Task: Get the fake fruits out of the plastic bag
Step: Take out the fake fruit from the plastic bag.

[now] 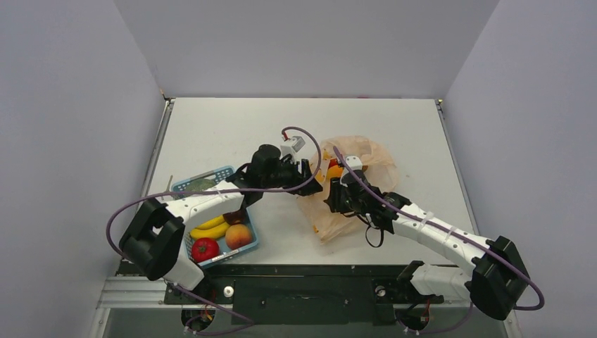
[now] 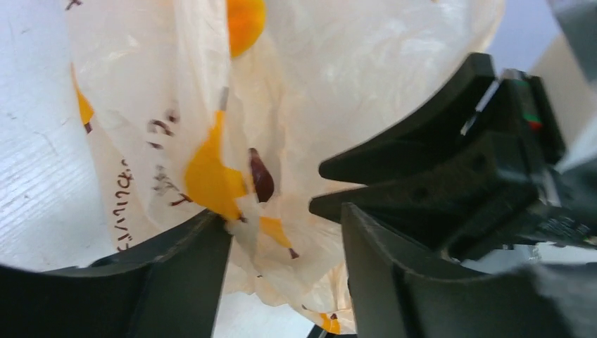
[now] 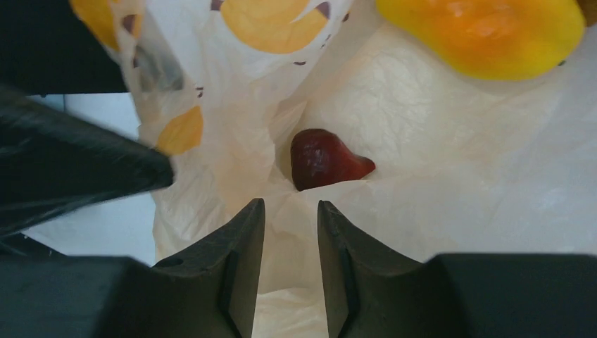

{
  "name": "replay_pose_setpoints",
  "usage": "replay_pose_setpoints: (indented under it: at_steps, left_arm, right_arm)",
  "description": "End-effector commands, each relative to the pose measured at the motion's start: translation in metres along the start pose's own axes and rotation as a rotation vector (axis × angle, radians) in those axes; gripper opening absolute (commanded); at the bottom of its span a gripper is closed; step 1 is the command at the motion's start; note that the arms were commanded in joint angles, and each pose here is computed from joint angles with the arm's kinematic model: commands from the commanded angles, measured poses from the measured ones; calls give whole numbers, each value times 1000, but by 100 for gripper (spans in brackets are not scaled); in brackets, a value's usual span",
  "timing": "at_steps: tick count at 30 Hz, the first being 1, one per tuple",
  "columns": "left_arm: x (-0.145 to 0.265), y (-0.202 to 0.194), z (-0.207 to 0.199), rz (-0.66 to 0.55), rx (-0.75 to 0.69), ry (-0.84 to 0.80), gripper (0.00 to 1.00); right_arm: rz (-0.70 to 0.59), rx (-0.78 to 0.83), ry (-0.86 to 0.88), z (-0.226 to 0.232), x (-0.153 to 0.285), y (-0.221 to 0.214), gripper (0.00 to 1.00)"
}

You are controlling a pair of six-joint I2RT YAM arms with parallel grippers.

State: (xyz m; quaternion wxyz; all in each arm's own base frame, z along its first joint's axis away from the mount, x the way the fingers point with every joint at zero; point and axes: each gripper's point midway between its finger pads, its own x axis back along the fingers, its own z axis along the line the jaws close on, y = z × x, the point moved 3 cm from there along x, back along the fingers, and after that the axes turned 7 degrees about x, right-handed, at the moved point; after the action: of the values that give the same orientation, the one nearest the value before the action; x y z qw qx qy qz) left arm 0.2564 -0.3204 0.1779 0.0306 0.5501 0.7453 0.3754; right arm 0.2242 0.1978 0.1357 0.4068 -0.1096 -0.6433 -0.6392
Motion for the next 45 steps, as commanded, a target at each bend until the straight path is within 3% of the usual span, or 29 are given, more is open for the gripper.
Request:
replay_pose_setpoints:
  at_steps: [1,2,6,12,14,21,24,34,41,45]
  left_arm:
    - [-3,8,6,91,-22,72,47]
    - [-5,-1,14,141,-12,101,37]
    - [-8,-8,22,182,17,133,21]
    - [-4,-8,25,195,28,176,7]
    - [-5,-9,25,208,31,177,3]
    - [-14,-23,30,293,73,173,0]
    - [-14,-23,30,299,74,174,0]
    - [-13,-21,28,292,72,172,0]
    - [-12,-19,27,291,69,170,0]
    - [-12,-19,29,293,69,178,0]
  right_arm:
    - [-23,-18,69,16,-4,3,30]
    - [-21,-30,70,16,-5,0,29]
    - [-24,-68,66,14,-7,1,27]
    - [-110,-190,-76,-21,-4,24,30]
    - [-130,-207,-94,-26,-5,31,36]
    - [-53,-203,-112,-21,-32,32,51]
    - [0,-183,-103,-15,-43,19,60]
    - [131,-47,-164,-11,-50,-31,77]
    - [157,-11,-245,-21,-70,-53,76]
    - [175,-1,-254,-22,-82,-61,67]
